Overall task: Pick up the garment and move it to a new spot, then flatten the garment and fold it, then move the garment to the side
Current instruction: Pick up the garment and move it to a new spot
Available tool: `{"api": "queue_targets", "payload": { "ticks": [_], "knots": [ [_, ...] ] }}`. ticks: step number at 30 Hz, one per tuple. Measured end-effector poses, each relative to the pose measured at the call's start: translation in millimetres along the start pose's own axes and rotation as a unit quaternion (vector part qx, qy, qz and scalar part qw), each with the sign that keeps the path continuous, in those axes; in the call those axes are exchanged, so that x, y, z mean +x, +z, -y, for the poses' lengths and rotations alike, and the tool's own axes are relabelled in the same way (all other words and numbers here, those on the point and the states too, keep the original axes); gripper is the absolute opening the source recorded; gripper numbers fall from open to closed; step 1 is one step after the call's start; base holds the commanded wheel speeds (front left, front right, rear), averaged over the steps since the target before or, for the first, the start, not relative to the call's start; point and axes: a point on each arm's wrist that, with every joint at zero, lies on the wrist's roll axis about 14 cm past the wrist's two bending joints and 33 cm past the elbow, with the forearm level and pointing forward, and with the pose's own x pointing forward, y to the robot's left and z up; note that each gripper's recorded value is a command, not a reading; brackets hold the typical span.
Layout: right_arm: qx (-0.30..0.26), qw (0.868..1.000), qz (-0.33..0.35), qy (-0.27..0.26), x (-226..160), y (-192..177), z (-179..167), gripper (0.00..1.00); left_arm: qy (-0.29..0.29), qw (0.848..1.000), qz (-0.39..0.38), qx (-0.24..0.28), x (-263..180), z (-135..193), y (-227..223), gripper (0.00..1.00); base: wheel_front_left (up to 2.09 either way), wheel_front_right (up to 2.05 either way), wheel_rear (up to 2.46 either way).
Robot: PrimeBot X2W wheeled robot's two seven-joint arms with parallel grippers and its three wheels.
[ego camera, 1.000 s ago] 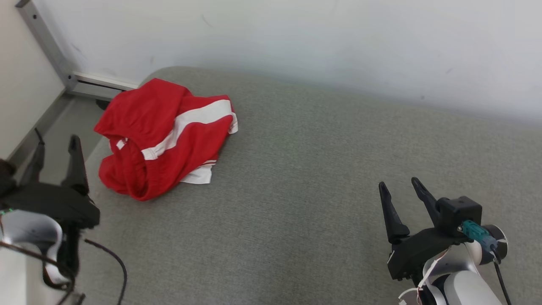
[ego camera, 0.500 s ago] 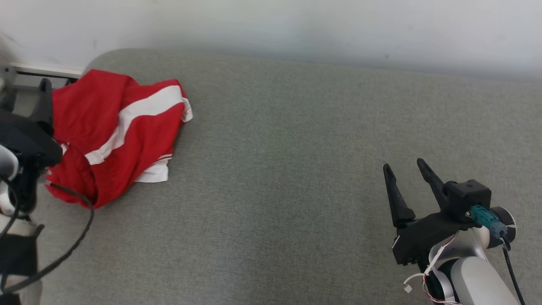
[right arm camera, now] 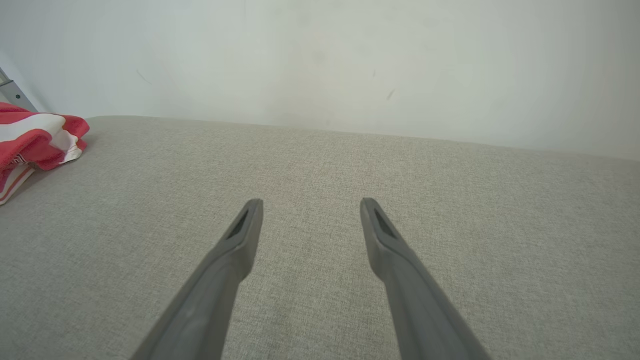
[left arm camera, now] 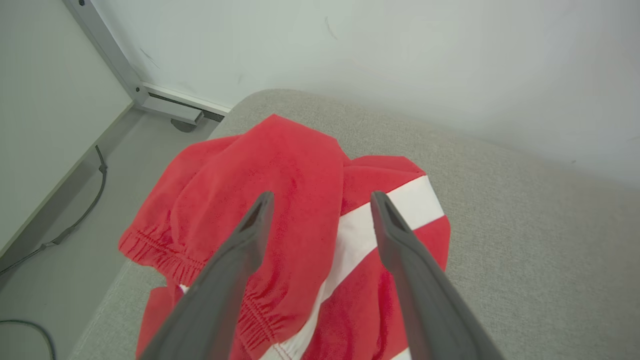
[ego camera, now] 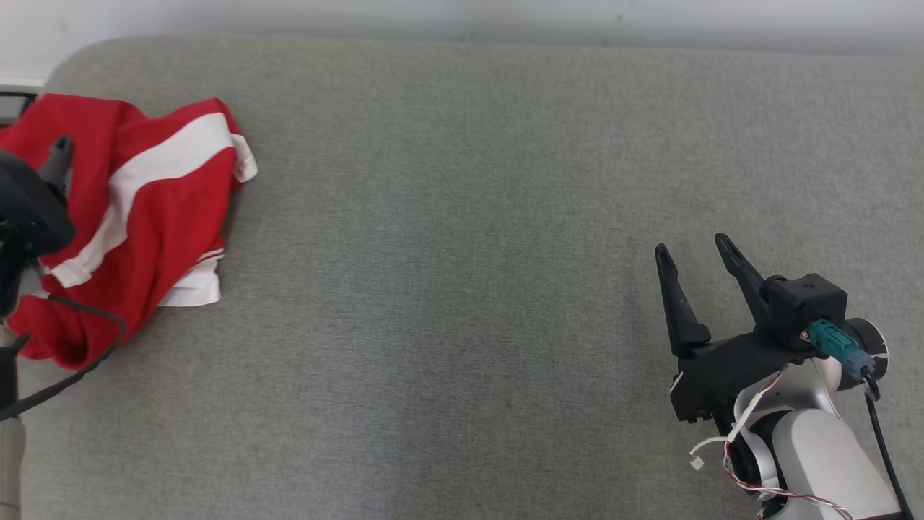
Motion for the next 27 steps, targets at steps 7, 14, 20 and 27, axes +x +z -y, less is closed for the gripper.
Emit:
{"api": "queue_targets", "payload": {
  "ticks": [7, 14, 20, 27],
  "knots": [
    [0.0, 1.0, -0.01, -0.019, 2, -9, 16, 1.0, 0.01, 0.992, -0.116, 0.045, 21, 0, -52, 1.0, 0.0, 0.0, 0.0],
    [0.0, 0.999, -0.014, -0.031, 1, -12, 25, 1.0, 0.012, 0.983, -0.169, 0.066, 25, -1, -80, 1.0, 0.0, 0.0, 0.0],
    [-0.001, 0.999, -0.018, -0.034, 2, -16, 28, 1.0, 0.016, 0.976, -0.198, 0.089, 28, -1, -99, 0.0, 0.0, 0.0, 0.0],
    [-0.001, 0.999, -0.023, -0.032, 5, -20, 26, 1.0, 0.018, 0.979, -0.175, 0.104, 33, -1, -85, 0.0, 0.0, 0.0, 0.0]
  ]
}}
